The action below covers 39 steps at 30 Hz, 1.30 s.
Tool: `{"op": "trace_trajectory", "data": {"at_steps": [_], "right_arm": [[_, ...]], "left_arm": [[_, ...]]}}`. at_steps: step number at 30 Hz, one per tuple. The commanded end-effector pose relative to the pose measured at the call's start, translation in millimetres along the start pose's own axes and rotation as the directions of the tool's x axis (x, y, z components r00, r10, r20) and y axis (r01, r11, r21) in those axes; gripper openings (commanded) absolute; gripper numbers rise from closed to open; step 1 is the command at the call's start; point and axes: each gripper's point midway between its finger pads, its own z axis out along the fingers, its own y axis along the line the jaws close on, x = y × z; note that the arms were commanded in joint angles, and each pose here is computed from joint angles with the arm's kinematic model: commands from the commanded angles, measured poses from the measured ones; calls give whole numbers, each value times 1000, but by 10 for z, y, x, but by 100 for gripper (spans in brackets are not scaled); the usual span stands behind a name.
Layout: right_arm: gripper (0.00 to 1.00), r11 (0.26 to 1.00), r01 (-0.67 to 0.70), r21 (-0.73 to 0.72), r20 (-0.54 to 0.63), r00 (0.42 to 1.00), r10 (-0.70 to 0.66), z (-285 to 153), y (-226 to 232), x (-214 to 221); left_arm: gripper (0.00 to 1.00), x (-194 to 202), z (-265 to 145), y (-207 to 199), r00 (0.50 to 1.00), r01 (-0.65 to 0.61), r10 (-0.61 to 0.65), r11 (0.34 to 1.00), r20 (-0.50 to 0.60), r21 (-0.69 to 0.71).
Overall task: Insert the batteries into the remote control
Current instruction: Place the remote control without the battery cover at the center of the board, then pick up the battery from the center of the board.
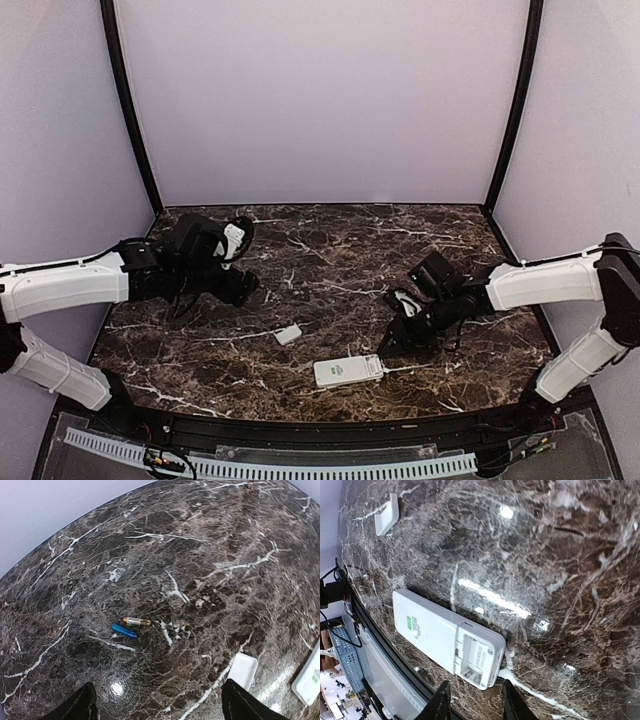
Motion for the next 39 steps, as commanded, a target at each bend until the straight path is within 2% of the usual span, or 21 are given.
{"op": "trace_trajectory", "data": {"at_steps": [1,7,10,15,19,31,39], "right_arm": [[32,997,52,63,65,996,-57,-172,42,-194],[31,993,93,73,83,992,-99,-185,72,-277],[31,991,105,80,89,990,-112,-191,60,-283],[31,989,113,91,95,988,-122,-186,30,-283],[30,989,115,91,91,988,-123,-167,14,-271],[29,990,114,80,88,989,-120,-144,6,-242],[29,990,119,78,90,988,-126,-155,28,-262]], "left_arm": [[85,27,134,229,972,206,-214,975,-100,-87],[84,61,565,488,906,365,-393,914,-155,-178],[76,66,725,718,881,394,-444,880,-165,-264],[61,229,1061,715,875,329,-410,894,-258,-304],[53,338,1247,697,852,345,-432,888,-297,-303],[50,655,1481,678,822,341,-446,883,-353,-322],[43,856,1494,707,798,345,-462,877,-386,-335]]}}
